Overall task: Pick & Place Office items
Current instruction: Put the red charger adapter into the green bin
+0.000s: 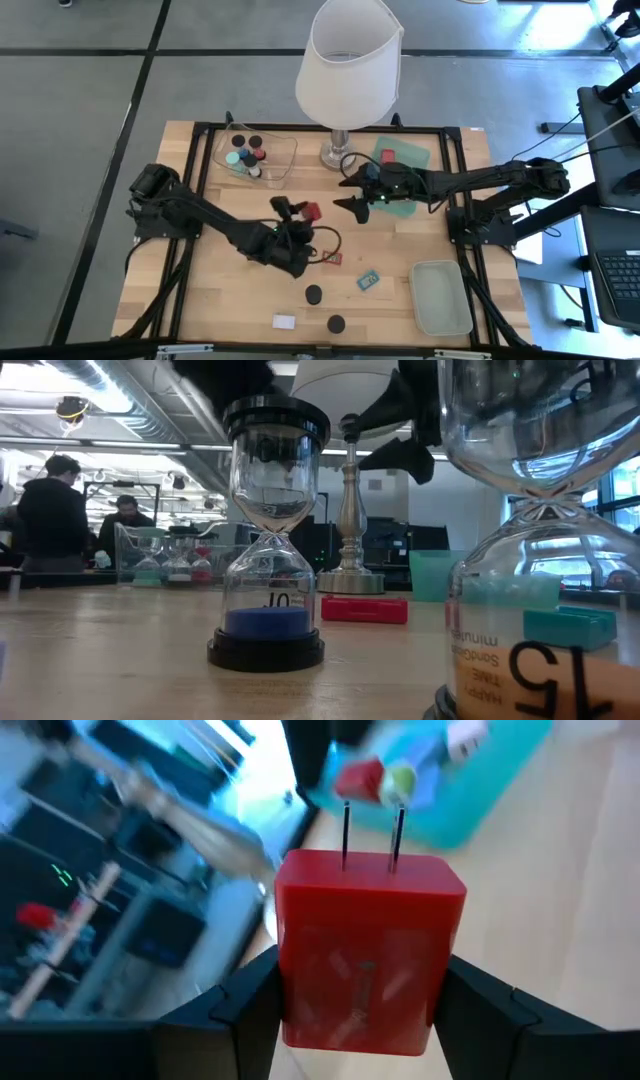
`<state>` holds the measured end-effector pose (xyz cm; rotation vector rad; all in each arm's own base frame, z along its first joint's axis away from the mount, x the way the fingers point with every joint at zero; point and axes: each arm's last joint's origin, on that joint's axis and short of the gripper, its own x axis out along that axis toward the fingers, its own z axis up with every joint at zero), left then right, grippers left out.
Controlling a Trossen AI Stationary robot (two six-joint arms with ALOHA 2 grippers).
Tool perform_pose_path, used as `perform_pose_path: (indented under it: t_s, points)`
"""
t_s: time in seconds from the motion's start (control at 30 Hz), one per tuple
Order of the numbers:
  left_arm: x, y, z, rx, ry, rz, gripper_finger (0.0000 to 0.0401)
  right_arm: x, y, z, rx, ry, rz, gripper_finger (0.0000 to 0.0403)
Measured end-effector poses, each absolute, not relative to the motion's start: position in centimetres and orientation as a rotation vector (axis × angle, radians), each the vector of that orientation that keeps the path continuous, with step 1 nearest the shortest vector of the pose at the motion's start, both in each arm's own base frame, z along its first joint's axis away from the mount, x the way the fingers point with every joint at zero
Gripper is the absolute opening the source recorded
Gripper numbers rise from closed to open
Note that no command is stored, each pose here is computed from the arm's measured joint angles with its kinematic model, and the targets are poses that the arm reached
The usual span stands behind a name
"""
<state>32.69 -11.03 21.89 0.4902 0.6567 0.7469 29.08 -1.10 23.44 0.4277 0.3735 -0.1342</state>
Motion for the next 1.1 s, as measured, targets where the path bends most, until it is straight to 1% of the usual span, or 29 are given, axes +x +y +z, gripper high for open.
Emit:
perform_pose_path:
  t_s: [0.13,0.2,0.27,0.33,0.4,0.47,0.53,0.67,0.77,0.93,1.1]
  points:
    - [33.9,-10.5,22.7,0.522,0.6,0.766,0.0205,29.1,-0.5,23.5,0.387,0.368,-0.106,0.0339]
    - [34.3,-10.4,23.1,0.519,0.563,0.786,0.0205,29.2,-0.1,23.7,0.325,0.359,-0.08,0.0339]
    - [34.6,-10.5,23.5,0.512,0.531,0.783,0.0205,29.2,0.4,23.7,0.218,0.359,-0.04,0.0339]
    - [35.0,-10.9,23.9,0.486,0.5,0.74,0.0205,29.2,1.0,23.7,0.081,0.362,0.008,0.0339]
    - [35.2,-11.3,24.3,0.445,0.477,0.655,0.0205,29.2,1.7,23.7,-0.044,0.36,0.055,0.0339]
    - [35.1,-11.8,25.0,0.392,0.454,0.568,0.0205,29.1,2.5,23.7,-0.143,0.357,0.097,0.0339]
    - [34.6,-12.2,25.7,0.346,0.433,0.528,0.0205,29.0,3.2,23.7,-0.205,0.35,0.133,0.0339]
    - [33.0,-12.9,27.6,0.297,0.391,0.525,0.0205,28.9,4.4,23.7,-0.251,0.342,0.178,0.0339]
    - [31.8,-13.9,28.9,0.265,0.352,0.481,0.0205,28.9,4.9,24.0,-0.262,0.31,0.148,0.0339]
    - [30.5,-15.8,29.6,0.275,0.326,0.426,0.0205,29.1,5.9,25.5,-0.28,0.151,0.138,0.0339]
    - [29.7,-16.9,29.7,0.3,0.306,0.459,0.0205,29.0,7.0,26.7,-0.28,0.01,0.198,0.0339]
